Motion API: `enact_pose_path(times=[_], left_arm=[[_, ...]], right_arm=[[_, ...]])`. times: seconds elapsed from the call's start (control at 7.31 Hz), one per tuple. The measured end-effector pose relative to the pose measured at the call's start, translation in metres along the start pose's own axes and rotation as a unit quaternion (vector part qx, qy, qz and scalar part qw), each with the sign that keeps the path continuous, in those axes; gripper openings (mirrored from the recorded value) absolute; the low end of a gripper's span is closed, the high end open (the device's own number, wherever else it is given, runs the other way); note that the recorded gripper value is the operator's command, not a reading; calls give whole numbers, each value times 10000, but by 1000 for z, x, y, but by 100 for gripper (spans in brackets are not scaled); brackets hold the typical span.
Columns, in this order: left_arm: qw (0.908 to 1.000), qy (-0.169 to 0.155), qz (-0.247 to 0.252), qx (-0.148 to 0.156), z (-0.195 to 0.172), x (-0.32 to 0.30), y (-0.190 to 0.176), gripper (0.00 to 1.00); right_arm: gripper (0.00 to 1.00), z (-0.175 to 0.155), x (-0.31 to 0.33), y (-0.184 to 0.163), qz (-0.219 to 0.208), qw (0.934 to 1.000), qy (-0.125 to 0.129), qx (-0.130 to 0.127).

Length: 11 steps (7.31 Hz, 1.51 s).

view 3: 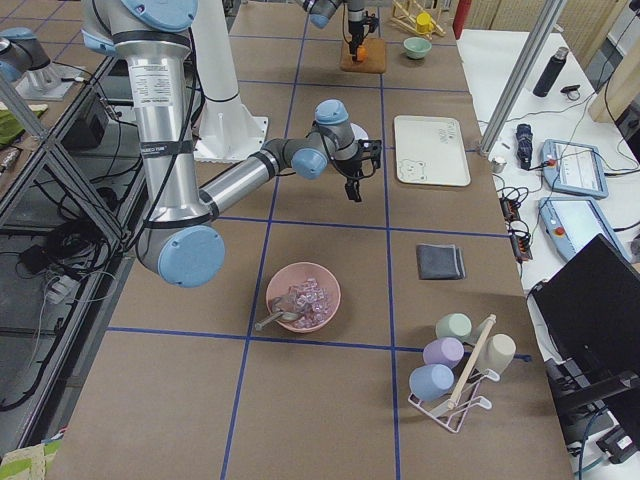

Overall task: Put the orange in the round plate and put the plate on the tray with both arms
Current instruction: 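Lower the orange onto the white plate with the left gripper while the right approaches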

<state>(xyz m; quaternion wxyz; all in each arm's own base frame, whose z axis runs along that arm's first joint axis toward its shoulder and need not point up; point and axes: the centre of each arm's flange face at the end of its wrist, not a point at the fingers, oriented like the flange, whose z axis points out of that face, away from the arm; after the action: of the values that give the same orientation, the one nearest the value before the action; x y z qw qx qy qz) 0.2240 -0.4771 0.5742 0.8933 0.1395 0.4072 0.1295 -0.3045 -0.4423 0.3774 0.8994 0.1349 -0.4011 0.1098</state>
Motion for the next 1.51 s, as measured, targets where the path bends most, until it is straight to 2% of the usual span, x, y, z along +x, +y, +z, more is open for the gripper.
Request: enact_pose_path(times=[0.14, 0.41, 0.68, 0.96, 1.23, 1.51], left_arm=[[10000, 77, -7, 58, -16, 20, -13, 0], [9989, 0, -454, 66, -46, 89, -61, 0], [9946, -64, -1038, -59, -42, 219, -105, 0], [9871, -311, -1543, -299, -37, 377, -129, 0], [9792, -361, -1958, -384, -35, 467, -142, 0], [9738, -388, -2200, -418, -24, 524, -162, 0]], right_arm=[[100, 0, -1, 1, 2, 10000, -7, -5], [100, 1, -5, 4, -14, 10000, -41, -23], [100, 0, -13, 6, 116, 9999, -108, -18], [100, -4, -35, 5, 804, 9964, -274, 12], [100, -9, -58, 12, 1427, 9875, -672, 59], [100, -8, -79, 35, 1772, 9772, -1156, 167]])
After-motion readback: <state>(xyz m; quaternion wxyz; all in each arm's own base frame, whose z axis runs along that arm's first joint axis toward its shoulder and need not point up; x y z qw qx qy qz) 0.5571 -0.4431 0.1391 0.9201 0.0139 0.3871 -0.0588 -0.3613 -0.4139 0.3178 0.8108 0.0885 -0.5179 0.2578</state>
